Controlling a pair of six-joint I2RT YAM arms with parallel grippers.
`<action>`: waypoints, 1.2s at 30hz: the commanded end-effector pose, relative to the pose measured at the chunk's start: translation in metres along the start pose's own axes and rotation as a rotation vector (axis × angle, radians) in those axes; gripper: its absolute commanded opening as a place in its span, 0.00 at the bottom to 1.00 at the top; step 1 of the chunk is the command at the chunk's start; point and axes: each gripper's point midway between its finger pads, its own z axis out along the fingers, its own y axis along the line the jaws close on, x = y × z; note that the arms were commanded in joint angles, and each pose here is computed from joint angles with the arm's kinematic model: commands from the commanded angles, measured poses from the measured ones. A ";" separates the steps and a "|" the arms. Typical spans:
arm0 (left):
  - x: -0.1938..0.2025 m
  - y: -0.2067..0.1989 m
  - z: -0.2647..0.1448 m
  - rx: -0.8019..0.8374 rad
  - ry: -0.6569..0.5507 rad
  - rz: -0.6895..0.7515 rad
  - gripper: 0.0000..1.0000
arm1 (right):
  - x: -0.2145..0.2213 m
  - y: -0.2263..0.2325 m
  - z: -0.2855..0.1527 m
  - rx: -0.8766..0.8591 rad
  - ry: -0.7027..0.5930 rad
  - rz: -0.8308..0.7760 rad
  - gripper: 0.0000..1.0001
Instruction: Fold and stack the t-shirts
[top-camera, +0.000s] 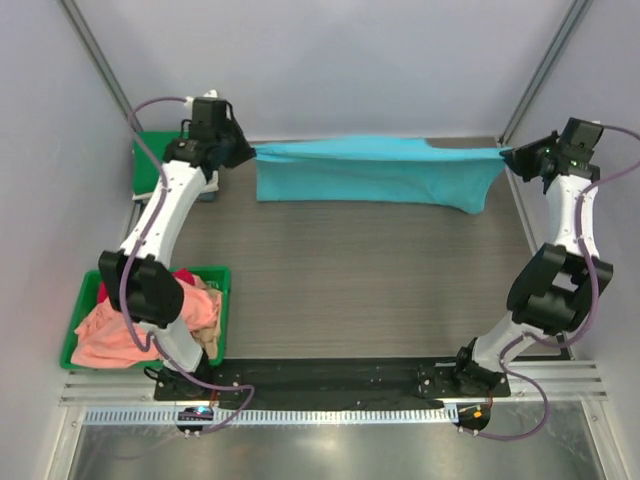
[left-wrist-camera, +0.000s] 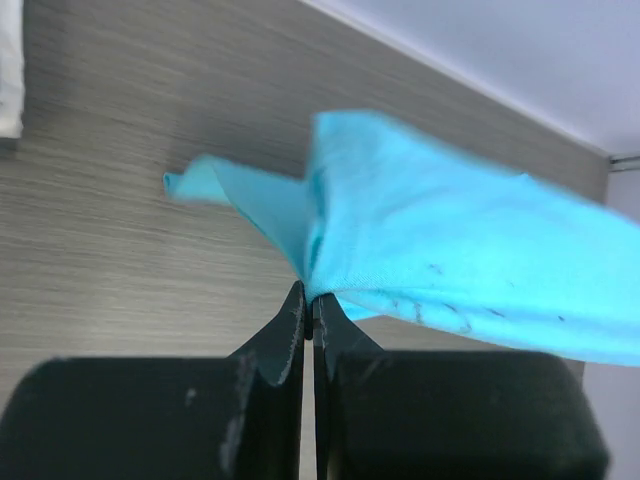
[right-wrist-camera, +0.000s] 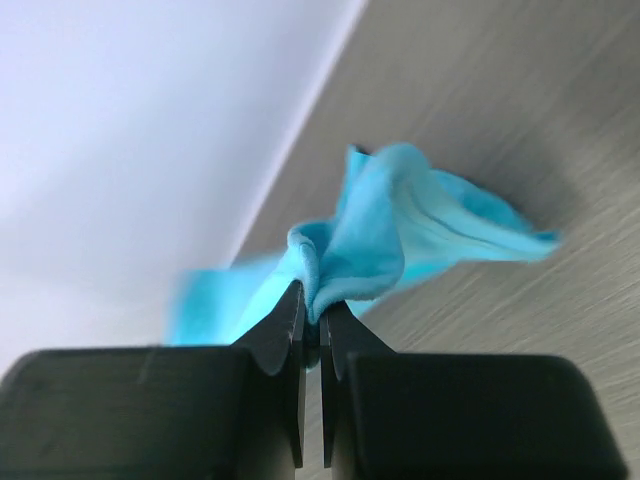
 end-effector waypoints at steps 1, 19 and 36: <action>-0.004 0.016 -0.048 -0.059 0.006 0.051 0.00 | -0.011 0.020 -0.061 -0.018 -0.061 -0.033 0.01; 0.207 0.145 -0.056 -0.158 0.260 -0.058 0.00 | 0.115 -0.192 -0.072 0.358 0.073 0.028 0.01; 0.094 0.073 -0.049 -0.069 0.171 0.018 0.00 | 0.018 -0.016 -0.070 0.019 -0.071 -0.054 0.01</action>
